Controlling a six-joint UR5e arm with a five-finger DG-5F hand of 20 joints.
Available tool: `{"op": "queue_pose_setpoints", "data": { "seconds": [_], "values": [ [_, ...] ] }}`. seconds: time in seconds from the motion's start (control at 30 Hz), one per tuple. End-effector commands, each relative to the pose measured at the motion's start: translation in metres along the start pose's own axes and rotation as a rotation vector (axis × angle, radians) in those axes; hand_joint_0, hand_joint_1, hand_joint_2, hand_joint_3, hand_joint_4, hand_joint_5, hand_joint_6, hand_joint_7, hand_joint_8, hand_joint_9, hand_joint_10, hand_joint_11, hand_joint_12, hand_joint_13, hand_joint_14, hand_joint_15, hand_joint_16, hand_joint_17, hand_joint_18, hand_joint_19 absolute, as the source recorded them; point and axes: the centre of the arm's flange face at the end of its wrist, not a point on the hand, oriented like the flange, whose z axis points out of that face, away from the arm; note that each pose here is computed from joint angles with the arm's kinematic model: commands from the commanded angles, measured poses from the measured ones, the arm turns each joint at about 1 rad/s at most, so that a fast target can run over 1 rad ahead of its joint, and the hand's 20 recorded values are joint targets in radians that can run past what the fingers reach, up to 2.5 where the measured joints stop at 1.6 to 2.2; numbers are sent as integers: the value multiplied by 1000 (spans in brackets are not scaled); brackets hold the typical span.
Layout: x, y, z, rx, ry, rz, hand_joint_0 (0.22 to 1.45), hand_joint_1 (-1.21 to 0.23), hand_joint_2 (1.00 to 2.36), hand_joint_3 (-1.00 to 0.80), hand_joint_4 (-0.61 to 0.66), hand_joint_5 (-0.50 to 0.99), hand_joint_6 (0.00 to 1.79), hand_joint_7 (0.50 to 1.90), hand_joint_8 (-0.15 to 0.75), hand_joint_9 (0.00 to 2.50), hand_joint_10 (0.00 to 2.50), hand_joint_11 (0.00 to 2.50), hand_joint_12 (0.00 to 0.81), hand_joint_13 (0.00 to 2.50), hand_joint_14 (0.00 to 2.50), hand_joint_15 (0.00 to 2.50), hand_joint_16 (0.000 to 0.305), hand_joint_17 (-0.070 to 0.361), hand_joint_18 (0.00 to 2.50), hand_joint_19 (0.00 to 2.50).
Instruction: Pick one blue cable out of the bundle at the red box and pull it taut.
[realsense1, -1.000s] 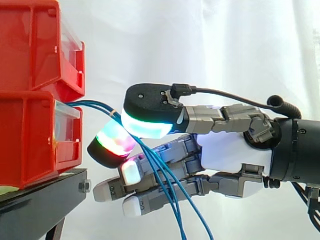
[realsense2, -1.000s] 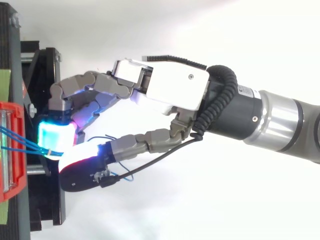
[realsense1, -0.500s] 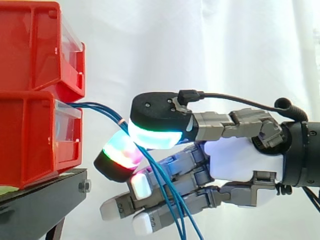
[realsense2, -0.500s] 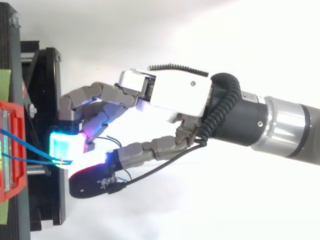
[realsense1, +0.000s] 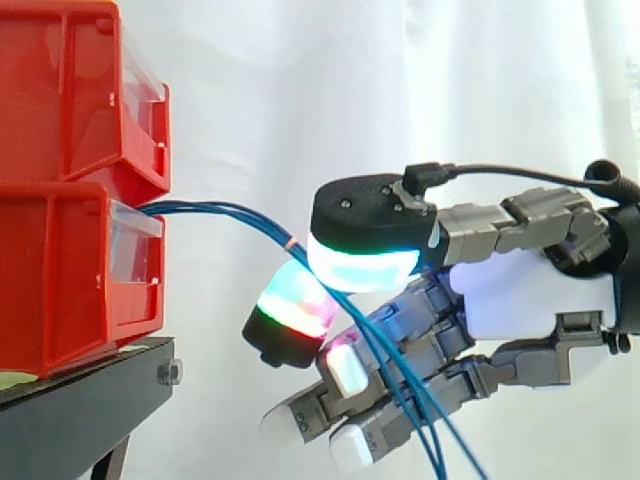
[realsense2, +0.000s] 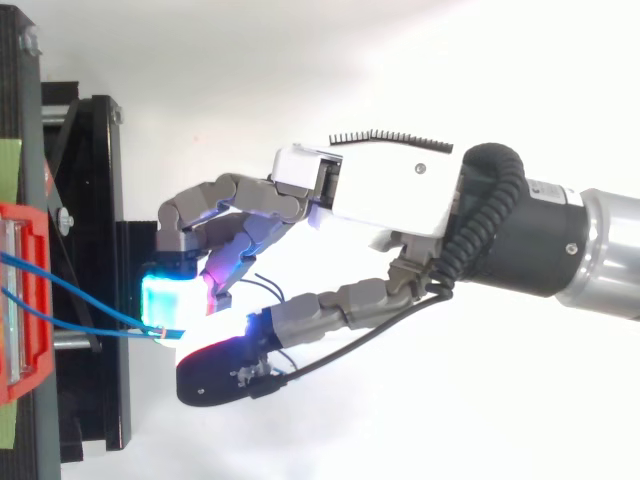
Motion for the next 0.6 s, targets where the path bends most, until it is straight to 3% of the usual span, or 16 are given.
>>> {"op": "queue_pose_setpoints", "data": {
  "seconds": [0.0,0.1,0.57],
  "values": [
    [-2,7,-4,8,2,-3,642,-860,1026,-75,105,-146,892,1301,379,830,17,727,419,543,8,259,58,130,656,361],
    [-4,12,-6,11,1,-1,645,-870,1027,-89,115,-149,892,1299,380,822,17,728,418,538,8,258,58,130,655,358],
    [-4,10,-7,26,-1,12,677,-923,1020,-214,114,-159,889,1243,370,792,17,736,416,526,8,248,58,130,651,339]
  ]
}}
